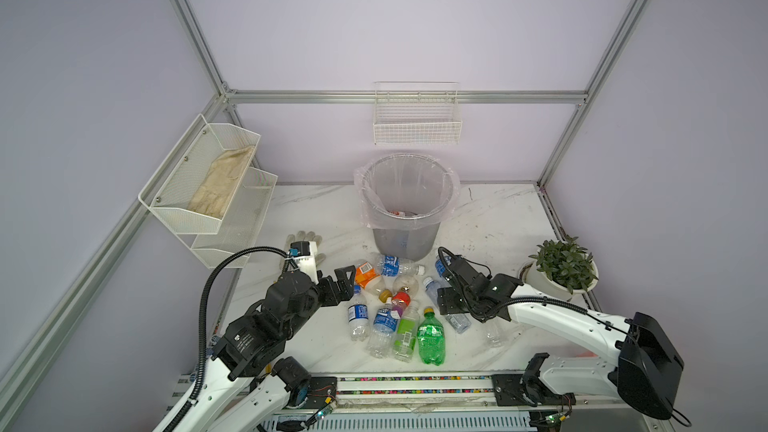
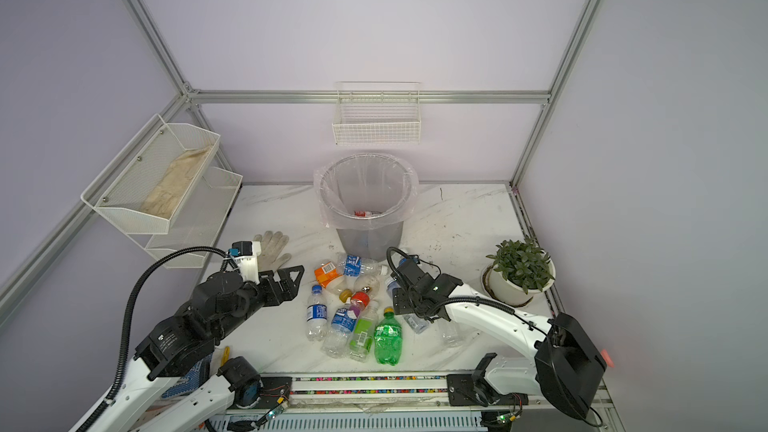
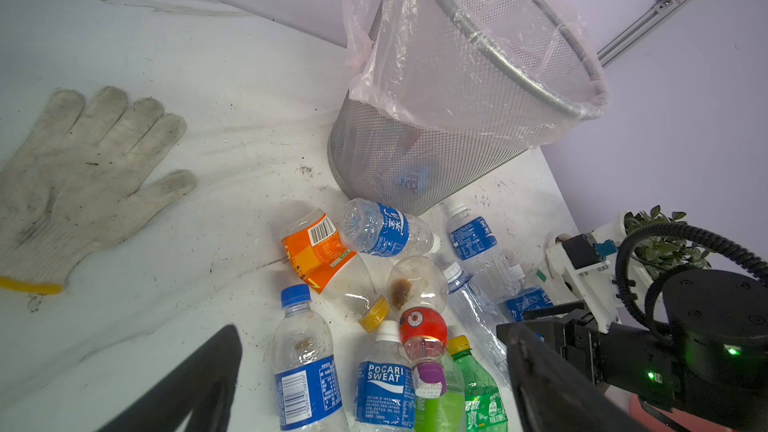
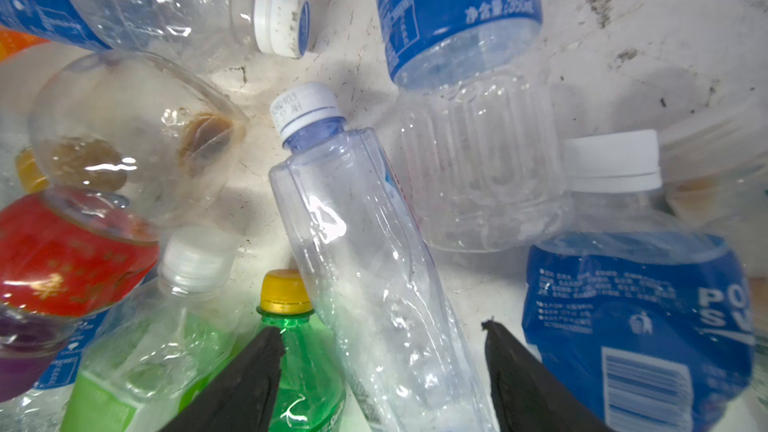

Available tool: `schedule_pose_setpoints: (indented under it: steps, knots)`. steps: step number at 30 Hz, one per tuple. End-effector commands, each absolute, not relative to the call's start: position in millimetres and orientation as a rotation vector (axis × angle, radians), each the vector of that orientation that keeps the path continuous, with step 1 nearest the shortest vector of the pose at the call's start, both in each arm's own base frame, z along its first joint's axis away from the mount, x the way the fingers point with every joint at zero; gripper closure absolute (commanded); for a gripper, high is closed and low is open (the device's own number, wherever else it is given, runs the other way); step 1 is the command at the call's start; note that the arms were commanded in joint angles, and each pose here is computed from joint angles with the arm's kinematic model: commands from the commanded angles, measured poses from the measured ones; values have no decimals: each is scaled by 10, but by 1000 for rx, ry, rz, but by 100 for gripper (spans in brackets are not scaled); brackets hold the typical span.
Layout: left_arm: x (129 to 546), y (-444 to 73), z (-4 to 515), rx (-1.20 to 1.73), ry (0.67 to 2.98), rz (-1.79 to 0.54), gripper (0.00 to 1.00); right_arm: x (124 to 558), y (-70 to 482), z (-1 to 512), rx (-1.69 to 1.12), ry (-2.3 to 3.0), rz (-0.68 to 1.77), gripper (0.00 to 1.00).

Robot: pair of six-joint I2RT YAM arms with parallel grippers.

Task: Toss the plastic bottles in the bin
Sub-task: 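Lower the right gripper onto a white-capped Ganten bottle while the left arm withdraws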

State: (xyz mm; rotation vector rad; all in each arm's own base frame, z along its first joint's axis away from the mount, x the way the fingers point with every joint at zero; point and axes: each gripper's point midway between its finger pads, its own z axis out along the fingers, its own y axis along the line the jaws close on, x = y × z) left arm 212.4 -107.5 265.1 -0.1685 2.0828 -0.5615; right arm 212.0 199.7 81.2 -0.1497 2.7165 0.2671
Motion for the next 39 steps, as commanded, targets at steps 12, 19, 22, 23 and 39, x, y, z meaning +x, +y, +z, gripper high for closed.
schedule_pose_setpoints:
  steps: [12, 19, 22, 23, 39]
  knots:
    - [2097, -1072, 2477, -195, 2110, -573, 3, 2046, 1964, 479, -145, 2784, 196, 25]
    - [2094, -1069, 2468, -198, 2111, -572, 3, 2020, 1957, 380, -150, 2803, 176, 28]
    - [2095, -1067, 2457, -201, 2113, -572, 3, 2003, 1956, 339, -156, 2811, 171, 30]
    - [2095, -1064, 2454, -202, 2113, -571, 3, 1999, 1958, 329, -157, 2812, 172, 30]
    - [2083, -1042, 2449, -213, 2109, -570, 4, 1991, 2051, 388, -182, 2804, 202, 57]
